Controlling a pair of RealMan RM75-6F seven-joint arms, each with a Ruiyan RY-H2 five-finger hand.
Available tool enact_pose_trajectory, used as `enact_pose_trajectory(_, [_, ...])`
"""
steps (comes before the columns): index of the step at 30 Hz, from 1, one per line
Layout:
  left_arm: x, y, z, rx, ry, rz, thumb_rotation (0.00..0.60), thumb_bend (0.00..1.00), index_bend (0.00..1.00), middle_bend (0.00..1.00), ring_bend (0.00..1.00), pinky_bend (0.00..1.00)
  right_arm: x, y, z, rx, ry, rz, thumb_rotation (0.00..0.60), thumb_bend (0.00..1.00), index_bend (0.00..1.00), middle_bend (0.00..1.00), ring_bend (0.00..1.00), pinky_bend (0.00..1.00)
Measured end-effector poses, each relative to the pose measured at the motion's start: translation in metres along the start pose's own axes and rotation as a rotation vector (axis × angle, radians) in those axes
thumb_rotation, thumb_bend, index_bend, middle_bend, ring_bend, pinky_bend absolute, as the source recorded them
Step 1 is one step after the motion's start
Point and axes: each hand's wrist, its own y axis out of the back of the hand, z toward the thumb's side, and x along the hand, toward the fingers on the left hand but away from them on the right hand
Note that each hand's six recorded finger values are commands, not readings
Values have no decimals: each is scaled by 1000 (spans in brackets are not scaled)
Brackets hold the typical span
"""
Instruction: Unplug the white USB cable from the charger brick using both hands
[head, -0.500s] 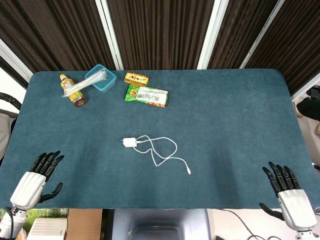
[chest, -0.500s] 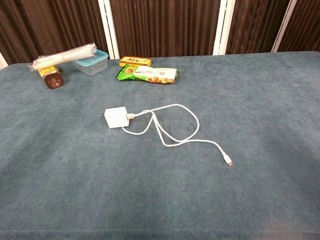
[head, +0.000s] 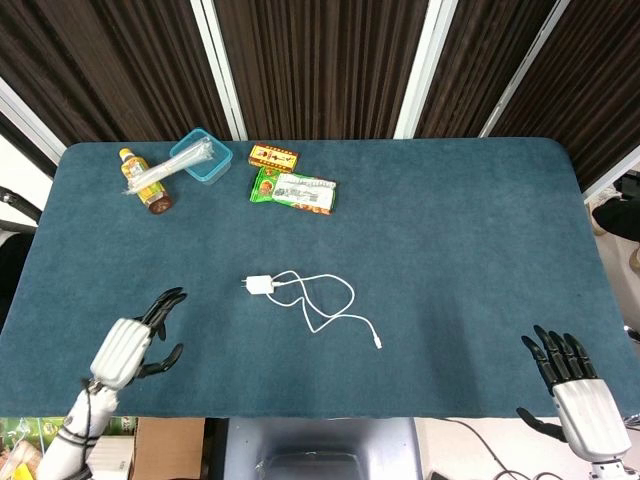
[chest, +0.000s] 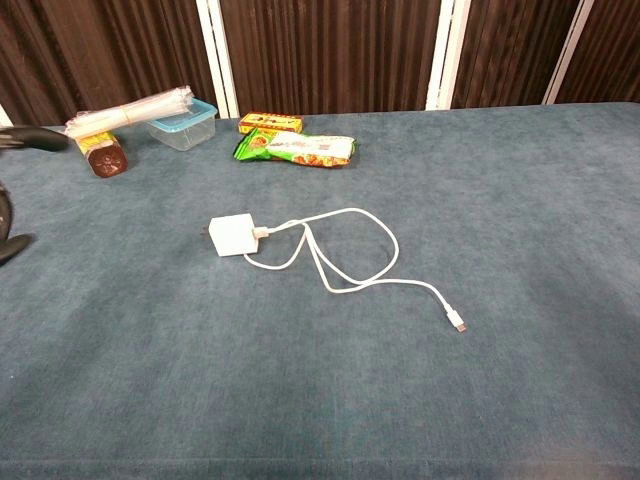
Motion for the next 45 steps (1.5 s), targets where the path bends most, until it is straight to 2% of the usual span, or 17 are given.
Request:
enact_pose_trajectory(3, [26, -17, 4, 4, 25, -34, 600, 396, 215, 181, 993, 1000, -1, -1, 0, -4, 3, 10, 600, 219, 0, 0, 0, 0])
enact_pose_trajectory(7, [61, -39, 13, 60, 54, -65, 600, 388, 240, 195, 1000, 1000, -2, -3, 0, -8, 5, 24, 600, 219, 0, 0, 0, 0])
enact_pose_trajectory(11, [94, -64, 27, 152, 66, -80, 600, 396, 245, 208, 1000, 1000, -3, -5, -1, -11, 6, 42, 600, 220, 0, 0, 0, 0])
enact_pose_trajectory(17, [124, -87, 25, 317, 100, -74, 600, 408, 246, 214, 1000, 1000, -4, -5, -2, -16, 4, 51, 600, 220, 0, 0, 0, 0])
enact_pose_trajectory(23, [143, -101, 23, 360, 127, -64, 600, 404, 247, 223, 1000, 1000, -5, -5, -3, -17, -1, 53, 600, 219, 0, 0, 0, 0])
enact_pose_trajectory(31, [153, -115, 32, 373, 119, -69, 600, 405, 249, 255, 1000, 1000, -6, -4, -4, -17, -8, 52, 600, 220, 0, 0, 0, 0])
enact_pose_trajectory(36, [156, -120, 33, 380, 120, -69, 600, 402, 331, 303, 1000, 1000, -6, -4, -5, -19, -10, 53, 600, 220, 0, 0, 0, 0])
enact_pose_trajectory(45, [161, -125, 30, 358, 143, -67, 600, 382, 398, 375, 1000, 1000, -5, -1, -7, -26, -14, 48, 600, 219, 0, 0, 0, 0])
